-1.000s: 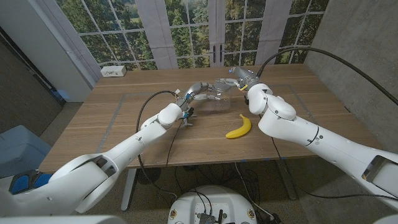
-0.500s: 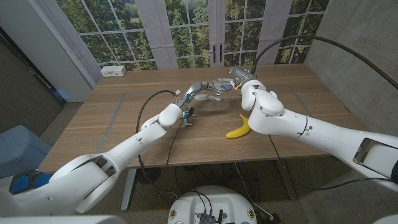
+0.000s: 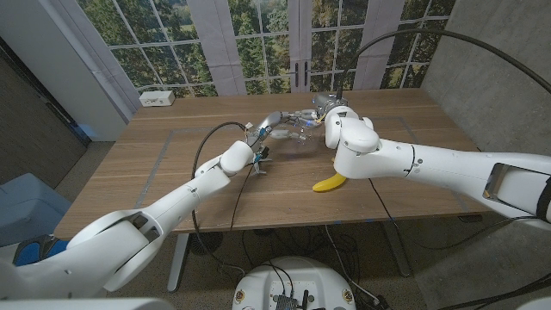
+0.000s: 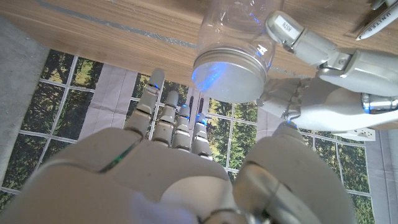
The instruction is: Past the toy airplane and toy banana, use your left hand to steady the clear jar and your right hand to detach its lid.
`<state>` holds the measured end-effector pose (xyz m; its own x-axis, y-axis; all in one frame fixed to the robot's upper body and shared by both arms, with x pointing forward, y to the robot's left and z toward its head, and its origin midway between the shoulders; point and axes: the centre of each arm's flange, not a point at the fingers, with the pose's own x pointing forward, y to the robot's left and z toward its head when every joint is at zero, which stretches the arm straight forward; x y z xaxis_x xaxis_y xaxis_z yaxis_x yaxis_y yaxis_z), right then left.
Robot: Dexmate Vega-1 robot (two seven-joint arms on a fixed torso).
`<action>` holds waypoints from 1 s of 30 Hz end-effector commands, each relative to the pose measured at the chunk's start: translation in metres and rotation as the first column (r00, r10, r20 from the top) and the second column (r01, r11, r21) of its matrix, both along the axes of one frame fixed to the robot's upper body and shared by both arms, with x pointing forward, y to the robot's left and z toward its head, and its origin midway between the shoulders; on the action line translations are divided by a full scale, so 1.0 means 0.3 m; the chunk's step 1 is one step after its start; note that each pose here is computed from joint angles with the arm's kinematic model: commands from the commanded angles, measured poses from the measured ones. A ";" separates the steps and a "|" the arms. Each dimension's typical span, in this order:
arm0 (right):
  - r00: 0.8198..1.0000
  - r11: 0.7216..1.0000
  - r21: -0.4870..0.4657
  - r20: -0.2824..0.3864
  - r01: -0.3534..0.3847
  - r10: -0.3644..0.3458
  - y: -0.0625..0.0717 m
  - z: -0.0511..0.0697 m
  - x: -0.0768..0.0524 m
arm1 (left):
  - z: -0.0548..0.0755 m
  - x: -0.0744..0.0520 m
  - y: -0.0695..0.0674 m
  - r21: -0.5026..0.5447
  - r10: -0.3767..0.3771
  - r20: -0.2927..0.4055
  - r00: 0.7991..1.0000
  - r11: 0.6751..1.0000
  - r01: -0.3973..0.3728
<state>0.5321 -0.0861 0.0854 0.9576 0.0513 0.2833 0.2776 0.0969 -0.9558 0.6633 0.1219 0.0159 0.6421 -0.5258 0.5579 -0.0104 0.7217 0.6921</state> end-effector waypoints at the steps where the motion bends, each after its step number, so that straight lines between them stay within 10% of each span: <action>1: 0.998 0.997 -0.059 -0.031 0.051 -0.052 0.013 -0.003 0.032 | 0.007 -0.006 -0.004 0.011 0.005 0.010 1.000 1.000 -0.005; 30: 0.999 0.992 -0.121 -0.002 0.042 -0.042 0.005 -0.004 0.045 | 0.018 0.004 0.002 -0.007 -0.011 -0.004 1.000 1.000 0.011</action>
<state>0.5421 -0.0841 0.0850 0.9621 0.0117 0.2724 0.2723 0.0133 -0.9621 0.6621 0.1203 0.0181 0.6370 -0.5319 0.5579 -0.0148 0.7152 0.6988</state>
